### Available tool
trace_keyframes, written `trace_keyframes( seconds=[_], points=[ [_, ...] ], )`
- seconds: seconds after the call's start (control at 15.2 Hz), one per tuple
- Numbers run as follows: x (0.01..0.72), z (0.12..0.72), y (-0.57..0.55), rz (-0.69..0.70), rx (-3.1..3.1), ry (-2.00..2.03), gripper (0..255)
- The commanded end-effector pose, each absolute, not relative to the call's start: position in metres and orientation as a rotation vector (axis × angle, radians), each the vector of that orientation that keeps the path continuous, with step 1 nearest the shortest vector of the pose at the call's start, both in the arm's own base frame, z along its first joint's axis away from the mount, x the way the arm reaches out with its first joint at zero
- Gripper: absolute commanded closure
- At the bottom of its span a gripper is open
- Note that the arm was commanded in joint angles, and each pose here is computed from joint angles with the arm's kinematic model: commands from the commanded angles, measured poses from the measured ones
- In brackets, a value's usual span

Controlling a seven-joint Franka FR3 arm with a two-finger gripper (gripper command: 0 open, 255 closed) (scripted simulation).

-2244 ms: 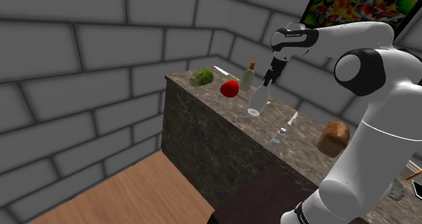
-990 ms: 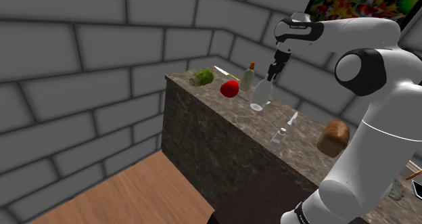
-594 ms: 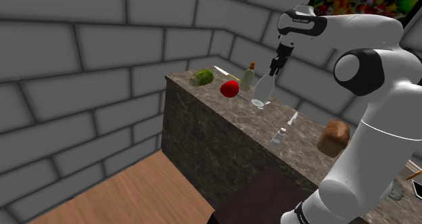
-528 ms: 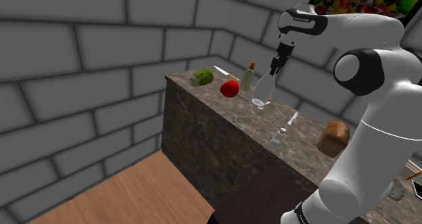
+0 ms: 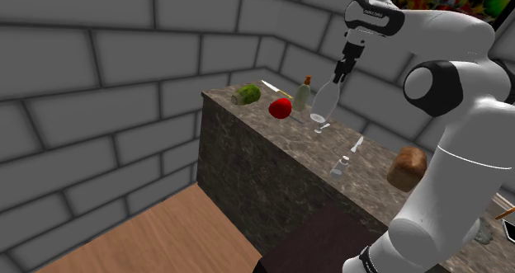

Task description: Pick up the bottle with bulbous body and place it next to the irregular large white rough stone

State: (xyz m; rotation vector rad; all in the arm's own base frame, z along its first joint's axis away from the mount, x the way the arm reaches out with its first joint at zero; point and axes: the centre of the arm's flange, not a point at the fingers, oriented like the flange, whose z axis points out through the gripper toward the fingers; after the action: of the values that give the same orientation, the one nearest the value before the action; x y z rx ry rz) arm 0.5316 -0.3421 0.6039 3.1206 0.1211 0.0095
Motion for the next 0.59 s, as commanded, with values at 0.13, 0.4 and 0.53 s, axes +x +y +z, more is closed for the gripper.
trace_keyframes(
  seconds=[0.13, 0.4, 0.53],
  points=[
    [0.532, 0.623, -0.342, 0.009, 3.121, 0.121, 255],
    [0.481, 0.635, -0.340, 0.009, 3.121, 0.121, 255],
    [0.455, 0.640, -0.339, 0.009, 3.121, 0.121, 255]
  ],
)
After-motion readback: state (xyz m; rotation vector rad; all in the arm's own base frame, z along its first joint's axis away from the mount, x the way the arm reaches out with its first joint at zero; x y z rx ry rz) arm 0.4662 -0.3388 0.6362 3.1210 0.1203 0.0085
